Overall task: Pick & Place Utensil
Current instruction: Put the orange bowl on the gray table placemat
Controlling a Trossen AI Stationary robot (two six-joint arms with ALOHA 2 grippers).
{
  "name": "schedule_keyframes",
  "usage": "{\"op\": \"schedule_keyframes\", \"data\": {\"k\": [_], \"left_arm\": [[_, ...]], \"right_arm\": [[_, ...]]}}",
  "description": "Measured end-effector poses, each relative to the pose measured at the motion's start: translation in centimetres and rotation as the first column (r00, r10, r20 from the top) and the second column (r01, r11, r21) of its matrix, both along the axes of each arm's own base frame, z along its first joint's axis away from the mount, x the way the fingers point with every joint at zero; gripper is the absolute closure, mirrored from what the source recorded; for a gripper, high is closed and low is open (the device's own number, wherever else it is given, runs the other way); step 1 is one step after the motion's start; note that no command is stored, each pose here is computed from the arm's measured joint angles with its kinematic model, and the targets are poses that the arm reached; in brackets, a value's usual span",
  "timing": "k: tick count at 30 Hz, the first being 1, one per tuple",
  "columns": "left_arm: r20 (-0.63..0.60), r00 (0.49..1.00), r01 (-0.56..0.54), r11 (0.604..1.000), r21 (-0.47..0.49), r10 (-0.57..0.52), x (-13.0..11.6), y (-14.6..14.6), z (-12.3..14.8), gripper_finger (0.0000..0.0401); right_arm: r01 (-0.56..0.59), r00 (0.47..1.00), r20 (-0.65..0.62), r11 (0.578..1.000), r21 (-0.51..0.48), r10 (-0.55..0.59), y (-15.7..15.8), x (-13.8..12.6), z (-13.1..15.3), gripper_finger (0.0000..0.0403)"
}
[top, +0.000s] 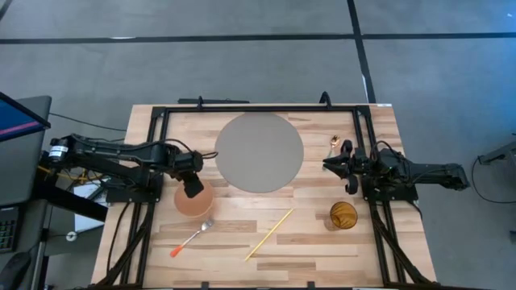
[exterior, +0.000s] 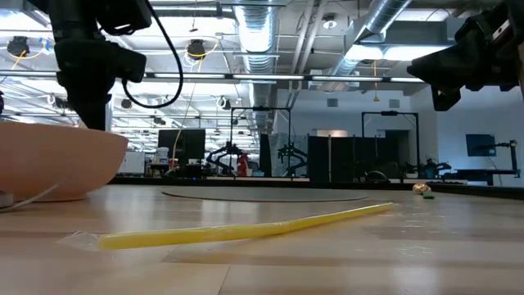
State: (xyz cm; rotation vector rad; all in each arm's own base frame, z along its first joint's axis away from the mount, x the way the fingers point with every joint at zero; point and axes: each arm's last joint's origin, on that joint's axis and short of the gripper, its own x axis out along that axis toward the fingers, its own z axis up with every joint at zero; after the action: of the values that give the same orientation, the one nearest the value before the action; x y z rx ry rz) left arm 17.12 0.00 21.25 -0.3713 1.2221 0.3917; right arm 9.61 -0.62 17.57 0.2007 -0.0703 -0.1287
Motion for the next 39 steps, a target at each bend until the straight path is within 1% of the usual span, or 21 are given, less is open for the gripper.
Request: {"op": "schedule_keyframes", "data": {"k": [4, 9, 12, 15, 17, 19, 22, 23, 25, 26, 27, 29, 32, 33, 36, 37, 39], "left_arm": [[-0.028, 1.0, 0.008, 1.0, 0.001, -0.007, -0.3, -0.1, -0.7, 0.0252], [-0.063, 0.998, 0.013, 1.0, 0.005, -0.013, -0.8, -0.1, -1.6, 0.0252], [-0.062, 0.998, 0.013, 1.0, 0.017, -0.012, -0.8, 0.0, -1.6, 0.0252], [-0.063, 0.997, 0.035, 0.999, 0.025, -0.033, -0.8, 0.0, -1.7, 0.0253], [-0.069, 0.997, 0.04, 0.999, 0.026, -0.038, -0.9, 0.0, -2.0, 0.026], [-0.077, 0.996, 0.044, 0.999, 0.015, -0.042, -1.1, 0.0, -2.4, 0.028], [-0.054, 0.997, 0.049, 0.999, -0.016, -0.05, -1.1, -0.1, -3.4, 0.0329], [-0.03, 0.998, 0.053, 0.998, -0.031, -0.054, -1.0, -0.2, -3.8, 0.0348], [0.02, 0.997, 0.076, 0.996, -0.047, -0.075, -0.6, -0.3, -4.0, 0.0383], [0.038, 0.995, 0.096, 0.995, -0.039, -0.094, -0.4, -0.3, -3.8, 0.0389], [0.041, 0.993, 0.113, 0.993, -0.021, -0.112, -0.2, -0.2, -3.4, 0.0389], [0.063, 0.985, 0.158, 0.986, 0.054, -0.161, 0.4, -0.1, -2.0, 0.0389], [0.173, 0.961, 0.183, 0.967, 0.177, -0.214, 2.1, 0.2, 1.8, 0.039], [0.206, 0.953, 0.179, 0.962, 0.205, -0.221, 2.5, 0.4, 3.1, 0.039], [0.333, 0.922, 0.116, 0.96, 0.255, -0.2, 4.4, 1.0, 6.7, 0.0389], [0.372, 0.909, 0.092, 0.961, 0.262, -0.188, 5.1, 1.3, 7.6, 0.0389], [0.415, 0.893, 0.058, 0.96, 0.273, -0.172, 6.8, 2.0, 8.4, 0.0389]], "right_arm": [[0.055, 0.998, -0.016, 0.998, 0.011, -0.055, -0.2, 0.0, -0.2, 0.033], [0.058, 0.998, -0.041, 0.998, 0.006, -0.057, -0.2, 0.0, -0.4, 0.0311], [0.062, 0.997, -0.037, 0.998, 0.001, -0.062, -0.2, 0.0, -0.4, 0.0284], [0.067, 0.997, -0.022, 0.997, -0.047, -0.068, -0.2, 0.0, -0.2, 0.0246], [0.072, 0.997, 0.001, 0.994, -0.081, -0.072, -0.2, 0.0, 0.1, 0.022], [0.075, 0.997, 0.04, 0.994, -0.085, -0.072, -0.2, -0.1, 0.5, 0.0198], [0.105, 0.989, 0.113, 0.99, -0.096, -0.094, -0.3, -0.2, 1.2, 0.0174], [0.133, 0.983, 0.14, 0.986, -0.104, -0.118, -0.4, -0.3, 1.5, 0.0169], [0.219, 0.961, 0.194, 0.972, -0.087, -0.199, -0.7, -0.5, 2.0, 0.0164], [0.269, 0.943, 0.223, 0.961, -0.071, -0.247, -0.9, -0.6, 2.3, 0.0164], [0.313, 0.924, 0.248, 0.948, -0.053, -0.292, -1.1, -0.8, 2.6, 0.0164], [0.367, 0.898, 0.272, 0.93, -0.033, -0.345, -1.3, -1.0, 3.0, 0.0165], [0.388, 0.884, 0.295, 0.921, -0.029, -0.363, -1.5, -1.3, 3.8, 0.017], [0.389, 0.883, 0.297, 0.921, -0.031, -0.363, -1.6, -1.3, 3.8, 0.0172], [0.397, 0.879, 0.3, 0.917, -0.031, -0.371, -1.7, -1.3, 3.9, 0.0177], [0.4, 0.877, 0.302, 0.916, -0.03, -0.373, -1.7, -1.4, 3.9, 0.0179], [0.406, 0.874, 0.303, 0.913, -0.03, -0.379, -1.7, -1.4, 4.0, 0.018]]}}
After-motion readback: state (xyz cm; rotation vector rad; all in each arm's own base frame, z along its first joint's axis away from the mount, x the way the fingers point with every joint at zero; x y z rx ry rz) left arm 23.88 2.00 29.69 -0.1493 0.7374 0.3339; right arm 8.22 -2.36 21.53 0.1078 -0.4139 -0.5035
